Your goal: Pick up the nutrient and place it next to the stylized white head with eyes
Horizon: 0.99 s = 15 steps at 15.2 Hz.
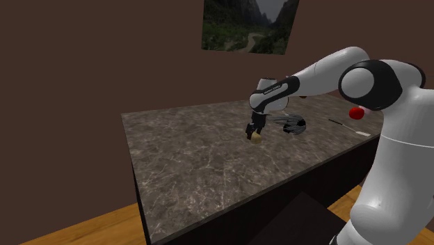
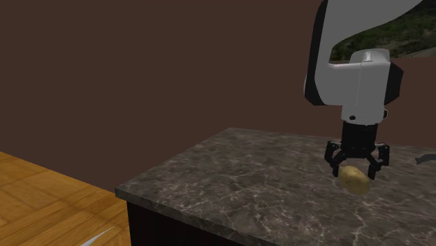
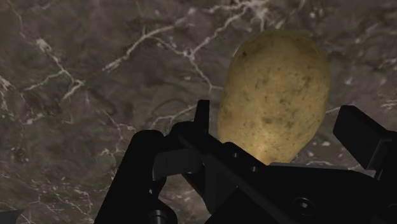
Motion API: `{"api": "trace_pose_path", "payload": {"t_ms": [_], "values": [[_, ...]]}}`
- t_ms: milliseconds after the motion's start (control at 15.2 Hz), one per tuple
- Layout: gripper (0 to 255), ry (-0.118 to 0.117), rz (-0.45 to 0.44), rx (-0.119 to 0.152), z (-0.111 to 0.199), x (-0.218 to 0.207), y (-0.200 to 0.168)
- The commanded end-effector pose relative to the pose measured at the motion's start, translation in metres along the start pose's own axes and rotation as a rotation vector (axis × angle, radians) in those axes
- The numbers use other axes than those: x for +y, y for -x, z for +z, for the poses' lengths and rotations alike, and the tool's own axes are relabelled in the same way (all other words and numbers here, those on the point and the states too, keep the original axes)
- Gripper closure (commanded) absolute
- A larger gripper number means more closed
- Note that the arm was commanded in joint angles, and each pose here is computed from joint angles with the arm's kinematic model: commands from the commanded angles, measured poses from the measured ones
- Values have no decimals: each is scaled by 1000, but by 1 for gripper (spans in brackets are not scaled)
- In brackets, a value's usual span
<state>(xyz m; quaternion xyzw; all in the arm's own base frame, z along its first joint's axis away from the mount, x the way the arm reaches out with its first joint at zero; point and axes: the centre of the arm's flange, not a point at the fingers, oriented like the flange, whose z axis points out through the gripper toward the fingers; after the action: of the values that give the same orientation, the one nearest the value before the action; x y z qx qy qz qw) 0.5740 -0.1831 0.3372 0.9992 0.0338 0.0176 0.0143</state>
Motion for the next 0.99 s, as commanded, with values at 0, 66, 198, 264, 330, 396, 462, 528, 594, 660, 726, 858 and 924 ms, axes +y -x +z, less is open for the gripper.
{"api": "trace_pose_path", "payload": {"t_ms": [0, 66, 198, 264, 330, 396, 462, 528, 594, 660, 726, 858, 924], "values": [[0, 0, 0, 0, 0, 0, 0], [0, 0, 0, 0, 0, 0, 0], [0, 0, 0, 0, -13, 0, 0], [0, 0, 0, 0, -26, 0, 0], [0, 0, 0, 0, -40, 0, 0], [0, 0, 0, 0, -50, 0, 0], [0, 0, 0, 0, -50, 0, 0], [0, 0, 0, 0, -50, 0, 0], [0, 0, 0, 0, -50, 0, 0], [0, 0, 0, 0, -50, 0, 0], [0, 0, 0, 0, -50, 0, 0], [0, 0, 0, 0, -50, 0, 0], [0, 0, 0, 0, -50, 0, 0]]}}
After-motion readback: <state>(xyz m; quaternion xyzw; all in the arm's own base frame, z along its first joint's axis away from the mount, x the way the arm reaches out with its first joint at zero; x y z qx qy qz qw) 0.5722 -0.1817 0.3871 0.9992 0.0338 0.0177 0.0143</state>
